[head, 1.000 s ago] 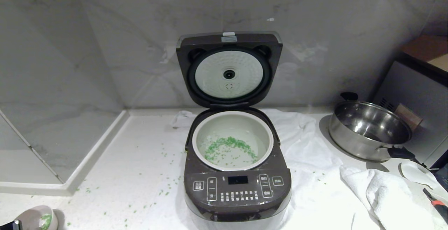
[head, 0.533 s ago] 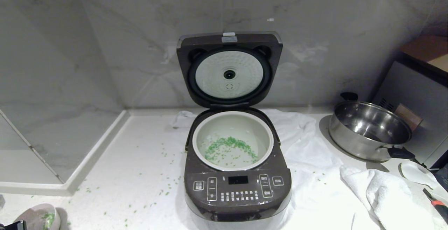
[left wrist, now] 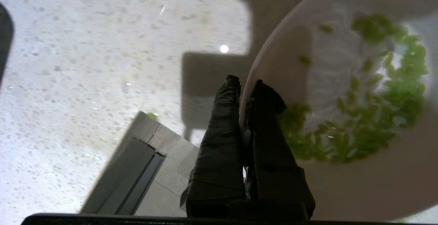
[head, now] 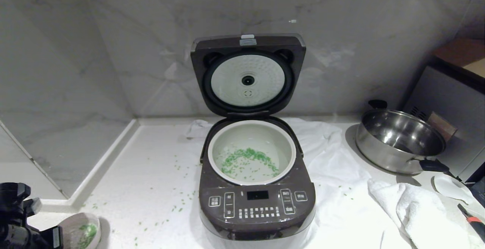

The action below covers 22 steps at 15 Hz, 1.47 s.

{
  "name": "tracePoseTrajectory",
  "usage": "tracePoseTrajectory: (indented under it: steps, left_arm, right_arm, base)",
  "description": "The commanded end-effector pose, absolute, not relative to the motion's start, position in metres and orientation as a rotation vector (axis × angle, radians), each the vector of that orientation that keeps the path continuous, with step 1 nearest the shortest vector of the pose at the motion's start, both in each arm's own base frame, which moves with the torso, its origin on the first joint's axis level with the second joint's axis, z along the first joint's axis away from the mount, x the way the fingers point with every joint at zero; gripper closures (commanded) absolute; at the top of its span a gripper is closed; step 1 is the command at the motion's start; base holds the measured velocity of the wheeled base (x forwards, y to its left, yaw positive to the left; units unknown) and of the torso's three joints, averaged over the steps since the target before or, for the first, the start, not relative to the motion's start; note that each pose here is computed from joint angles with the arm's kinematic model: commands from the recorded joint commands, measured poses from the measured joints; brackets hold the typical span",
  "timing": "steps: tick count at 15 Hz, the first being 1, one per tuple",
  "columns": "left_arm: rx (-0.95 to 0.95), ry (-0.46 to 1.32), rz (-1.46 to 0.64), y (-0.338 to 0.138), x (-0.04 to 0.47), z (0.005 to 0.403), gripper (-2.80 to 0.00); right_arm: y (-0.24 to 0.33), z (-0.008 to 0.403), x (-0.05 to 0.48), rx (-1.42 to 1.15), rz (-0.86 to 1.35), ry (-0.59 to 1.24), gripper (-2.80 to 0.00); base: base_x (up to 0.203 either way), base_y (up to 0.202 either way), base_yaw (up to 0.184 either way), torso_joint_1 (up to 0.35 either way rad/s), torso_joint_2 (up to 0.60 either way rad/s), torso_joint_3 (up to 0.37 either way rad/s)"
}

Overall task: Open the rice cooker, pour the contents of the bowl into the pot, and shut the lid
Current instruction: Pour the water from the bowl into the rice cooker

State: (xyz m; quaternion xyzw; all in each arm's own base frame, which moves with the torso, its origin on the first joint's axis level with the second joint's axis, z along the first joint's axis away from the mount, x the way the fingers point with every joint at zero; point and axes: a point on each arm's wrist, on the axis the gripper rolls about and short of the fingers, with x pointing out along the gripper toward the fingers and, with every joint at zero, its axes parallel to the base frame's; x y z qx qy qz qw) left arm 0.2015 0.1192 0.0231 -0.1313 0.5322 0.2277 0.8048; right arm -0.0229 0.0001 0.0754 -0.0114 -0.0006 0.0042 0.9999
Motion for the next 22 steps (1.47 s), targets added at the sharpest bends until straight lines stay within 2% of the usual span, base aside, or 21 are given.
tracePoseTrajectory:
  steps: [1, 17, 22]
  left_arm:
    - [-0.255, 1.097, 0.442, 0.103, 0.211, 0.039, 0.0]
    - [-0.281, 1.072, 0.206, 0.003, 0.304, 0.153, 0.0]
    - [-0.27, 1.092, 0.152, -0.026, 0.328, 0.178, 0.0]
  right_arm:
    - [0.0, 0.075, -0.023, -0.023, 0.009, -0.002, 0.0]
    - [0.0, 0.075, -0.023, -0.023, 0.009, -0.002, 0.0]
    - [0.0, 0.075, -0.023, -0.023, 0.009, -0.002, 0.0]
  base:
    - [0.0, 0.0, 0.0, 0.0, 0.0, 0.0]
    - [0.0, 0.0, 0.0, 0.0, 0.0, 0.0]
    - [0.0, 0.0, 0.0, 0.0, 0.0, 0.0]
